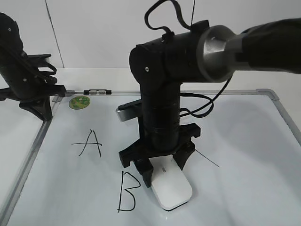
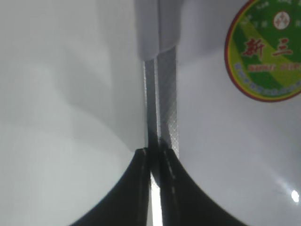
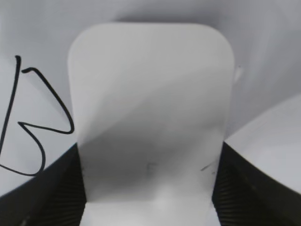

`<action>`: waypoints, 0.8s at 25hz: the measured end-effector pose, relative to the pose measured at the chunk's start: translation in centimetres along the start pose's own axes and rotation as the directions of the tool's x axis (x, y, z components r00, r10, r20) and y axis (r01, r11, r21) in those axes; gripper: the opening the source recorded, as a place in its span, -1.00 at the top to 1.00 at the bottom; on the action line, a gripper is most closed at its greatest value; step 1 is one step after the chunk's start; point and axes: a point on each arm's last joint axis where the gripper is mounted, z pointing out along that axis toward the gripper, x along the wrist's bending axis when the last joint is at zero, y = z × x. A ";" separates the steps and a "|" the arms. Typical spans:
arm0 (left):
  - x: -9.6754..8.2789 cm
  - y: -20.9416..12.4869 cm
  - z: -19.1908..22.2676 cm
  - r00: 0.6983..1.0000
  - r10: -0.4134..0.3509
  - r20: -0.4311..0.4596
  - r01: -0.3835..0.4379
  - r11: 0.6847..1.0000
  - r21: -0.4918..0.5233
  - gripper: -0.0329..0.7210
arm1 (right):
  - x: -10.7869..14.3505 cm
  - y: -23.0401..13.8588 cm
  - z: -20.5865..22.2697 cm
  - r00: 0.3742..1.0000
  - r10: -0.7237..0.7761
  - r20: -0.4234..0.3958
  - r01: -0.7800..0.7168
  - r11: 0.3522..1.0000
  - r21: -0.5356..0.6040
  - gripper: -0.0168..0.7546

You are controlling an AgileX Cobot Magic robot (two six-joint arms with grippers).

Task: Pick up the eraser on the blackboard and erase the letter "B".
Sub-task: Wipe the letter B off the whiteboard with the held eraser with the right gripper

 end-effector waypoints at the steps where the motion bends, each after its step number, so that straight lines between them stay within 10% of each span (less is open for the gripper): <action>1: 0.0 0.0 0.0 1.000 0.000 0.000 0.000 1.000 0.000 0.87 | 0.3 0.1 0.0 1.000 -0.005 0.007 0.005 1.000 0.008 -0.47; 20: 0.0 -0.1 0.0 1.000 0.003 -0.005 -0.003 1.000 0.007 0.87 | 12.1 -3.9 0.7 0.942 -0.334 0.031 0.335 0.941 -0.055 -0.47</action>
